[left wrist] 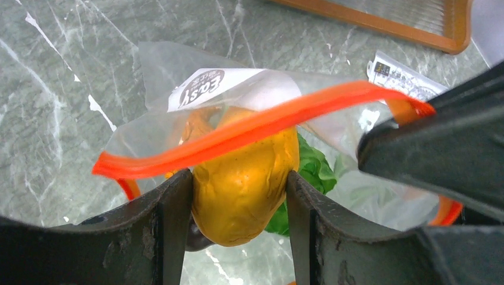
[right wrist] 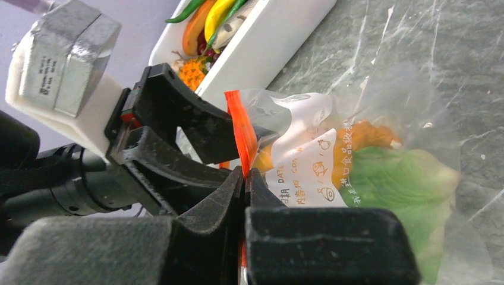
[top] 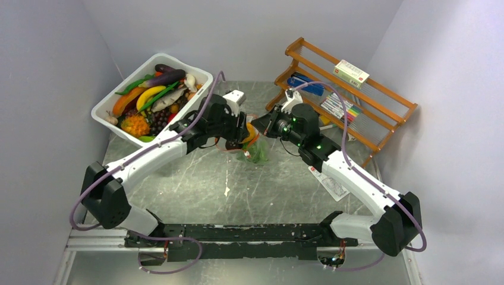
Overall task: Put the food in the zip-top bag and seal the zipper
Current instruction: Place the fake vegetable in the zipper food storage bag.
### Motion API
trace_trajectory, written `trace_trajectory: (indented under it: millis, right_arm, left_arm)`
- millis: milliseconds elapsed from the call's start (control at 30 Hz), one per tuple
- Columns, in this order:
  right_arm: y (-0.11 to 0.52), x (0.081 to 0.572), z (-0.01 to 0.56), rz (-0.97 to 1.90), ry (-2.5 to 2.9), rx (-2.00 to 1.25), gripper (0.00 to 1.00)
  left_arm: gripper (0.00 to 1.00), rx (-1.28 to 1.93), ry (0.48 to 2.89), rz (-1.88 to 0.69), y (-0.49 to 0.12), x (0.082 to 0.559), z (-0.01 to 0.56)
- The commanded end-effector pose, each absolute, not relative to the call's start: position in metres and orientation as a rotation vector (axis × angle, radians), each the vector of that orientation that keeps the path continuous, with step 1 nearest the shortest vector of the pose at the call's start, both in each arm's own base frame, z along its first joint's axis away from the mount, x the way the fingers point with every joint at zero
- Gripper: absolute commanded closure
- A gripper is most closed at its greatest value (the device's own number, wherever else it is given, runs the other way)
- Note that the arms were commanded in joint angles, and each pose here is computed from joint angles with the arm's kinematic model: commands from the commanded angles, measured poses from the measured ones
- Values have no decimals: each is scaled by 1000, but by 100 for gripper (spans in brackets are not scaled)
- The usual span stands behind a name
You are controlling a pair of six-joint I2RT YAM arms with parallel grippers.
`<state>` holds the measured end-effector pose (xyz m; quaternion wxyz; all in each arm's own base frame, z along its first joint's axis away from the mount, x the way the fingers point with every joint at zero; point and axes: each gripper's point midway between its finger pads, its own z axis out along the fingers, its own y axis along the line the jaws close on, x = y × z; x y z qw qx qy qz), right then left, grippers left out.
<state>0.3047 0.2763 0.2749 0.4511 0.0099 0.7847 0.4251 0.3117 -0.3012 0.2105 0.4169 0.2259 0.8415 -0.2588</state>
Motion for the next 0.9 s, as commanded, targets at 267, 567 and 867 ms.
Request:
trace_trajectory:
  millis: [267, 567, 867]
  right_arm:
    - [281, 305, 285, 1091, 1889, 5, 100]
    - [280, 308, 272, 1059, 1916, 7, 100]
    - [279, 306, 272, 1065, 1907, 13, 100]
  left_arm:
    - [50, 570, 2040, -582, -315, 333, 222]
    - [32, 599, 2029, -690, -320, 313, 240]
    - [1, 566, 2013, -685, -307, 305, 253]
